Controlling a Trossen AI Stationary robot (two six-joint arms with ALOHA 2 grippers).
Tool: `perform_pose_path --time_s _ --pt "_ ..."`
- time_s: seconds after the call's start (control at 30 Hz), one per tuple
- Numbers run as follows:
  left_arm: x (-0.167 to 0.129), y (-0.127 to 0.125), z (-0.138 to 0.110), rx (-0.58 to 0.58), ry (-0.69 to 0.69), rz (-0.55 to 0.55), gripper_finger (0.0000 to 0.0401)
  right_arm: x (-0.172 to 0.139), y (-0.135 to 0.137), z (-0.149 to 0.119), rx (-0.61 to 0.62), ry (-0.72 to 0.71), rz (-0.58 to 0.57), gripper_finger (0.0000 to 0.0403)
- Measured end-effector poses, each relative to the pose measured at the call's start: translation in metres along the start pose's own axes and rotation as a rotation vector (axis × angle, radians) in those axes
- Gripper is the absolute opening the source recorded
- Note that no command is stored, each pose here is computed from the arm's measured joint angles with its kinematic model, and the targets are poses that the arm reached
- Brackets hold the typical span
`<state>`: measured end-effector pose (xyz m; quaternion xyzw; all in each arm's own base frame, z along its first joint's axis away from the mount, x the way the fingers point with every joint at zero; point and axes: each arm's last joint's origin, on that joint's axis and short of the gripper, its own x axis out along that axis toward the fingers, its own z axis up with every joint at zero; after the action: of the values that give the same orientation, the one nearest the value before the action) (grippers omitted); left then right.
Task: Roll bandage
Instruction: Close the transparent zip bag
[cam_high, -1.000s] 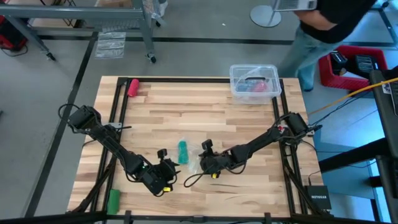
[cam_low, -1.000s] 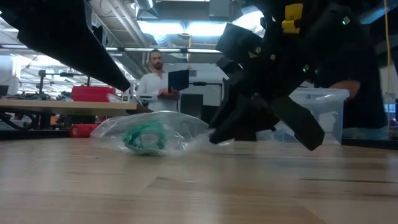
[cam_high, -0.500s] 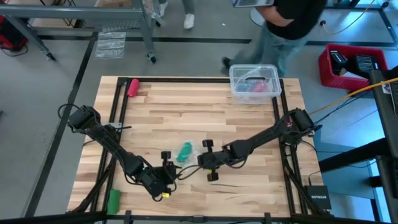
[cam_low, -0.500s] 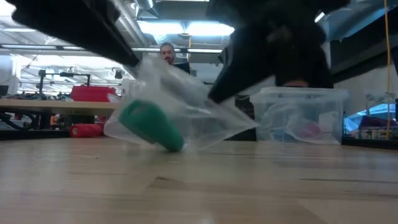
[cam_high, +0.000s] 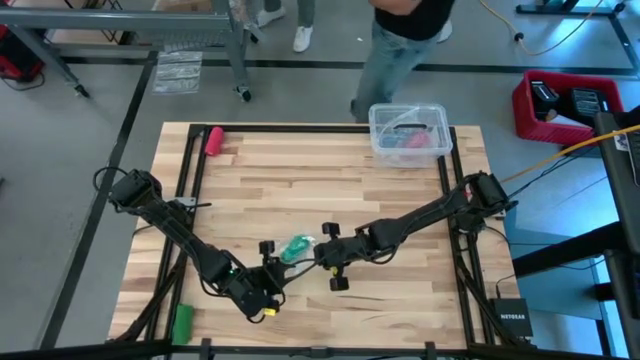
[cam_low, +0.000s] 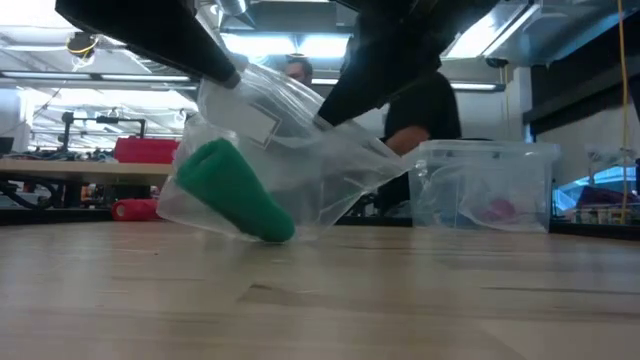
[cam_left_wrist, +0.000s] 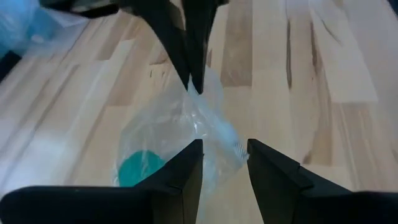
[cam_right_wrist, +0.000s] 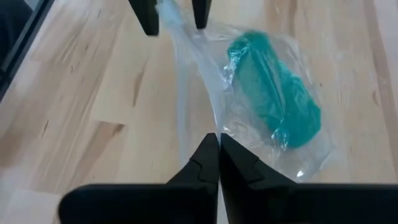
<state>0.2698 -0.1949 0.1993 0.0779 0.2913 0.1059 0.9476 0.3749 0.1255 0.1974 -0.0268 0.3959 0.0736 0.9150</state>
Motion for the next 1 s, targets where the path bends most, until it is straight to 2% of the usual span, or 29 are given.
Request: perform_pose_path --time_s 0.13,0.3,0.6,0.83,1.0 --pt "0.002 0.0022 -0.0004 -0.058 0.014 0.002 0.0112 0.0 -0.0003 -0.0009 0.001 0.009 -0.009 0.0004" --pt "0.0048 0.0059 -0.004 -0.08 0.076 -0.019 0.0083 0.0 -0.0004 -0.0013 0.002 0.012 -0.01 0.0003" --pt "0.0049 0.005 -0.0023 -0.081 0.063 -0.029 0.0041 0.0 -0.0003 -0.0013 0.002 0.012 -0.01 0.0003" --pt "0.005 0.0051 -0.0022 -0.105 0.063 -0.028 0.0041 0.0 -0.0003 -0.0013 0.002 0.012 -0.01 0.0002" --pt "0.0062 0.0057 -0.0022 -0.153 0.079 -0.047 0.006 0.0 -0.0003 -0.0014 0.002 0.013 -0.011 0.0003"
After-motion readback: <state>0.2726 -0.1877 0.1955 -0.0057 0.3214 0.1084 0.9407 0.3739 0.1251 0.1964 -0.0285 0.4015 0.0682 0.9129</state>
